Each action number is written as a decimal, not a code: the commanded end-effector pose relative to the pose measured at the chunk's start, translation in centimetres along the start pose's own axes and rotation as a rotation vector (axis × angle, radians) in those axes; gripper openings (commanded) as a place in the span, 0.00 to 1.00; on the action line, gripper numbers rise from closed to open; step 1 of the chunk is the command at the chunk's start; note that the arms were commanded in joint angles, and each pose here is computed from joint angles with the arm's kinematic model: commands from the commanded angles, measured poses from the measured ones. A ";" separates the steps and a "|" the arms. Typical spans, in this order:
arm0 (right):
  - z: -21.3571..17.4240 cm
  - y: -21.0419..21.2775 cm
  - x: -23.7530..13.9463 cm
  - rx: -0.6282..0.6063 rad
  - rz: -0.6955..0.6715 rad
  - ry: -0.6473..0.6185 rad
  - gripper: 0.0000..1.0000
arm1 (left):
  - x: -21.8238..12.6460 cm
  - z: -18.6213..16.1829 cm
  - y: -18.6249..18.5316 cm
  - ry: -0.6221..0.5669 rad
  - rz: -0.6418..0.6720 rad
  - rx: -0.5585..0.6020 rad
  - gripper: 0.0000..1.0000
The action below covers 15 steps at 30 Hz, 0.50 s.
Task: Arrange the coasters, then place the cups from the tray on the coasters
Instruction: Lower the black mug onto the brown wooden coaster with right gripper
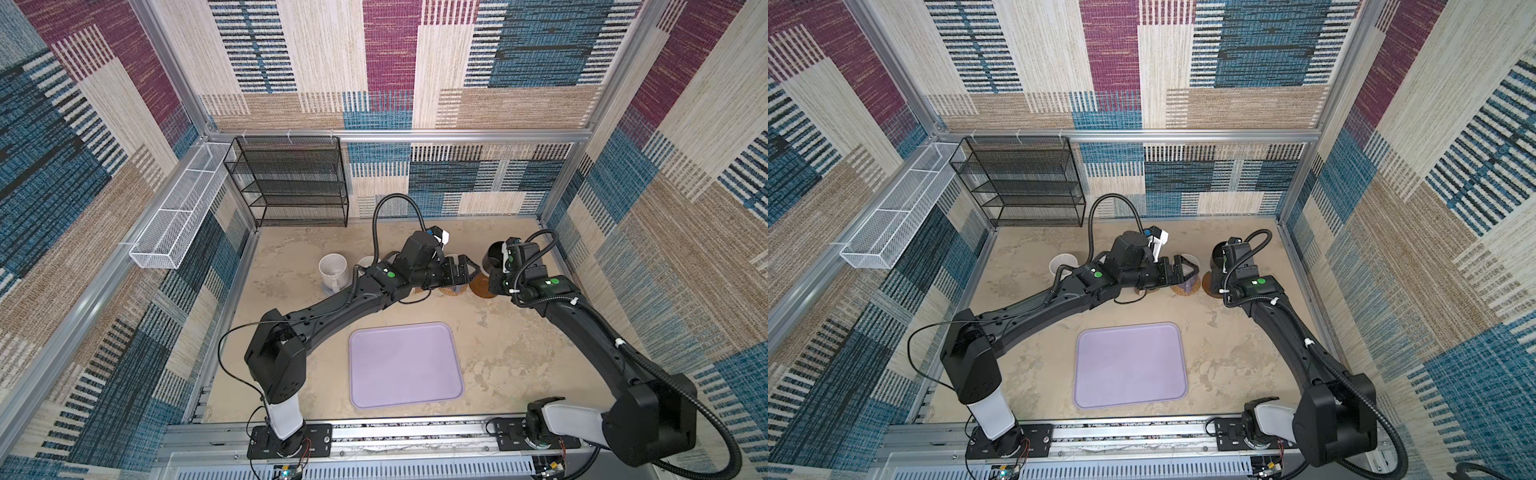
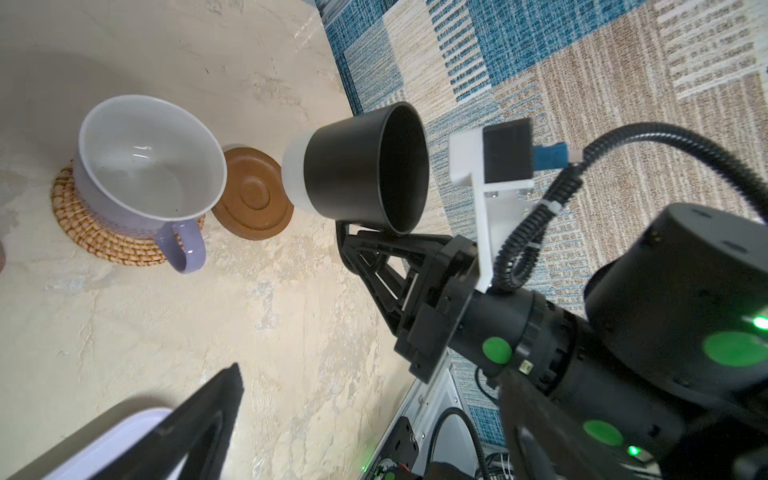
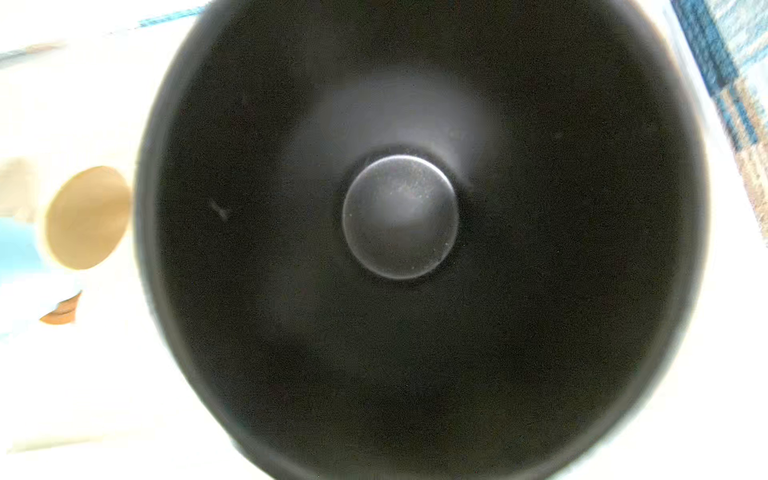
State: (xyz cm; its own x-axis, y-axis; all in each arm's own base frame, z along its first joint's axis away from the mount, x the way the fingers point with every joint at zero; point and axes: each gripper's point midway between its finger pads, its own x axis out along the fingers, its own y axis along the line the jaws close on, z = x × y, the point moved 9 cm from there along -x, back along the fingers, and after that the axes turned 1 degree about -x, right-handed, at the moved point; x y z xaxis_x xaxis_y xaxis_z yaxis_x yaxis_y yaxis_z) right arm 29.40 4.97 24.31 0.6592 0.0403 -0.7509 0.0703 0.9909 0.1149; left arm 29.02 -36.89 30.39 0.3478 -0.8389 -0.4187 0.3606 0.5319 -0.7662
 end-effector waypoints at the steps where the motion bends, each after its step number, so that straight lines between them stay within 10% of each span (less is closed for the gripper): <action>1: 1.7 0.0 1.6 -0.015 0.039 -0.079 0.00 | 1.2 0.8 0.0 -0.020 0.019 -0.018 0.98; 15: 0.0 -1.1 6.7 -0.049 -0.021 0.054 0.00 | 4.1 1.3 1.1 -0.005 0.062 -0.043 0.96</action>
State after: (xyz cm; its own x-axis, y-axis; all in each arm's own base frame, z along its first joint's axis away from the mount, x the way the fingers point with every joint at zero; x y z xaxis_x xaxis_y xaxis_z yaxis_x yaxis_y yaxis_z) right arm 32.31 4.04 18.31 0.5432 0.0279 -0.8392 0.0582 0.9958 0.0708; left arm 31.67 -39.53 28.15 0.3570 -0.8060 -0.4721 0.3084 0.5788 -0.7549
